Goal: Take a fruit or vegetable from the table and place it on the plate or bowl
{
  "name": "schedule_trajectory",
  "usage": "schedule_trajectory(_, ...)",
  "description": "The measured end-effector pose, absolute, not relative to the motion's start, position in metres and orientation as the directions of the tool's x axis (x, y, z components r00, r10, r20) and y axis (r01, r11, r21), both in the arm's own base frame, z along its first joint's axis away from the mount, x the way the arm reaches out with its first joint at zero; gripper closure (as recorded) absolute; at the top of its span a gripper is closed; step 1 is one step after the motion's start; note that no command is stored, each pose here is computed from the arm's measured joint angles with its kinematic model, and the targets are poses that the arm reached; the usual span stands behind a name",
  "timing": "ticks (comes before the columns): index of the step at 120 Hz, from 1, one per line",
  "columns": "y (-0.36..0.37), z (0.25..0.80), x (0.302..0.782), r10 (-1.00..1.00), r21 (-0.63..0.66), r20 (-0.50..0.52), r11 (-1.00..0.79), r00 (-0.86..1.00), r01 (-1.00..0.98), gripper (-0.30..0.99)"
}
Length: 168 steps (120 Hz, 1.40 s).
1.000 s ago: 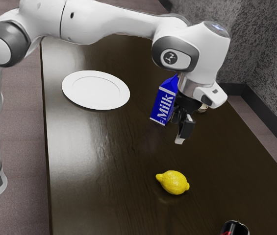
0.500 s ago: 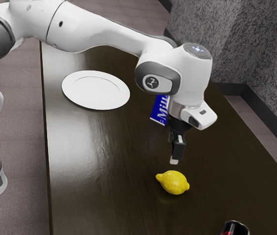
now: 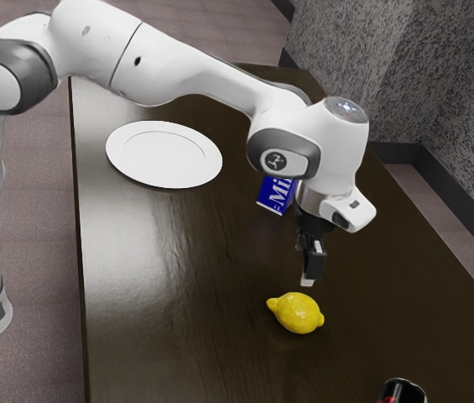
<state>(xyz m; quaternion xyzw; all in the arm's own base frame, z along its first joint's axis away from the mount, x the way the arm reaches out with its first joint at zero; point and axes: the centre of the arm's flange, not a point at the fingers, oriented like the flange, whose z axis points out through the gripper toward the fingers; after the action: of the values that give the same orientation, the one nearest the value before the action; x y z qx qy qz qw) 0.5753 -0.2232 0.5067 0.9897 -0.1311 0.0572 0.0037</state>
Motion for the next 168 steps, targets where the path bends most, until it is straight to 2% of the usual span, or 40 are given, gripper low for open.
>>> schedule_trajectory(29,-0.235,0.480,0.583,-0.284,0.004,0.095,-0.958,0.954,-0.285,0.00)
schedule_trajectory(144,-0.255,0.430,0.590,-0.318,0.036,0.051,-0.947,0.947,-0.320,0.00)
schedule_trajectory(168,-0.257,0.418,0.593,-0.316,0.045,0.041,-0.947,0.948,-0.318,0.06)
